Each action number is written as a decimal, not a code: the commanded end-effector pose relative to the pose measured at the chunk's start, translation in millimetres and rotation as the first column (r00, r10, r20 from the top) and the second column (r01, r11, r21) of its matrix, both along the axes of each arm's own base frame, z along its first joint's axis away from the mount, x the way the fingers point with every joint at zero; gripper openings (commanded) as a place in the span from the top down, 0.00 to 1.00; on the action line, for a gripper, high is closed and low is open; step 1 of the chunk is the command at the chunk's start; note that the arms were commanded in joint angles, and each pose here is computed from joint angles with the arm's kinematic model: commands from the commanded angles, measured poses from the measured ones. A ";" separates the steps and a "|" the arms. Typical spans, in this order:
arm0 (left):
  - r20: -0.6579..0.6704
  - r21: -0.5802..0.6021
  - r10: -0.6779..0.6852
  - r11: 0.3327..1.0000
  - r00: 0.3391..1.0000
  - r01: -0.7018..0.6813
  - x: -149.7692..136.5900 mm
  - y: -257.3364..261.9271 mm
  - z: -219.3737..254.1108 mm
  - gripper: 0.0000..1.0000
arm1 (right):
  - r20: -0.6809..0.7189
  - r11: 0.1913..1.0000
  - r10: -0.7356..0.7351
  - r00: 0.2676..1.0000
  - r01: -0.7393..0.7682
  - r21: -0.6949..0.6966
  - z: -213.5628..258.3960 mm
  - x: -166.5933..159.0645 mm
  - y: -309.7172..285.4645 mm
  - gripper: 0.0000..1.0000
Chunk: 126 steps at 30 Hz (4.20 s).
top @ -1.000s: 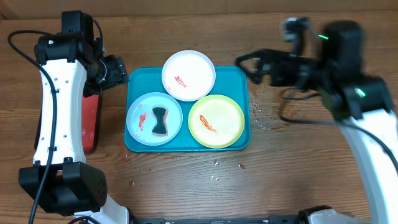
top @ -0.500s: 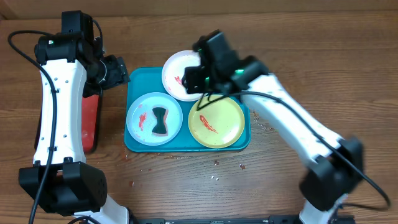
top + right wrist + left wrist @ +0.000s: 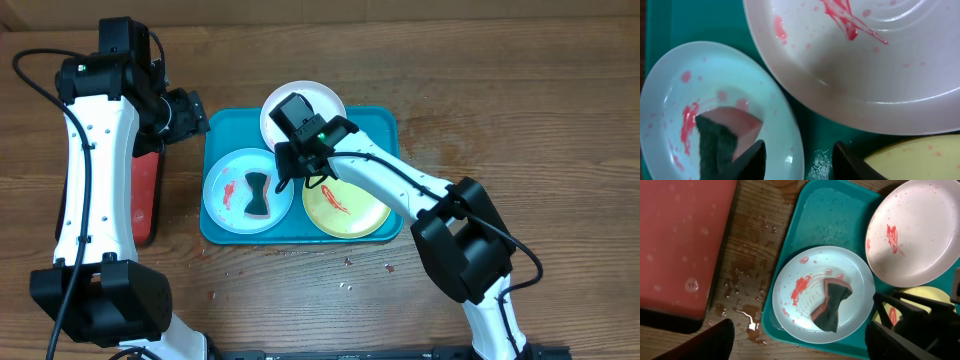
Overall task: Clean dirty plates on tray and stack at the side
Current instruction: 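Reach the right gripper to the light blue plate rim and grip it, then scrub the light blue plate with the sponge in the left gripper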
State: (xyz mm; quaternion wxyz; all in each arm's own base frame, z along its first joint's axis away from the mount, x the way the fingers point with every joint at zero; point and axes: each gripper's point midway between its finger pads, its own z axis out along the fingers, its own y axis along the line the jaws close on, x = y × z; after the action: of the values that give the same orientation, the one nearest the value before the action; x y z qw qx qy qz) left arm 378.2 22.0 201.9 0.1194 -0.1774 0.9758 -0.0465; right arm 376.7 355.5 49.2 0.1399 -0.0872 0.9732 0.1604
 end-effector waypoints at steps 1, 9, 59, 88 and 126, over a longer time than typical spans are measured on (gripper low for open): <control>-0.008 -0.007 -0.016 1.000 1.000 0.016 0.1 -3.5 -3.3 0.16 | 0.002 1.000 -0.013 1.000 0.013 -0.023 -17.8 7.7 1.1 0.57; -0.008 -0.007 -0.016 1.000 1.000 0.016 0.0 -3.6 -3.4 0.16 | -0.021 1.000 0.024 0.999 -0.024 -0.003 -27.4 -1.6 12.7 0.60; -0.462 -0.325 -0.368 0.917 0.807 0.232 -41.9 -80.3 -137.9 0.62 | -0.099 0.998 0.024 0.995 -0.031 -0.060 -43.0 -13.1 -7.5 0.96; -0.200 -0.291 -0.345 0.915 0.917 0.281 -51.5 -79.7 -165.9 0.33 | -0.162 0.997 0.075 0.984 -0.079 -0.021 -43.3 -27.9 -1.8 0.74; -0.274 -0.189 -0.253 0.960 0.928 0.206 -61.0 -87.2 -214.3 0.78 | -0.158 0.998 0.041 0.987 -0.049 -0.044 -44.7 -25.7 -6.1 0.96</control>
State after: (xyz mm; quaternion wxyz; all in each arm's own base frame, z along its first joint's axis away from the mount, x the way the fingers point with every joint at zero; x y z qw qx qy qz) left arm 336.0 -76.4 6.8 -0.0172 -0.0605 0.9881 -0.1405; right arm 346.9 355.2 10.0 0.0518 -0.1026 0.9801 0.1621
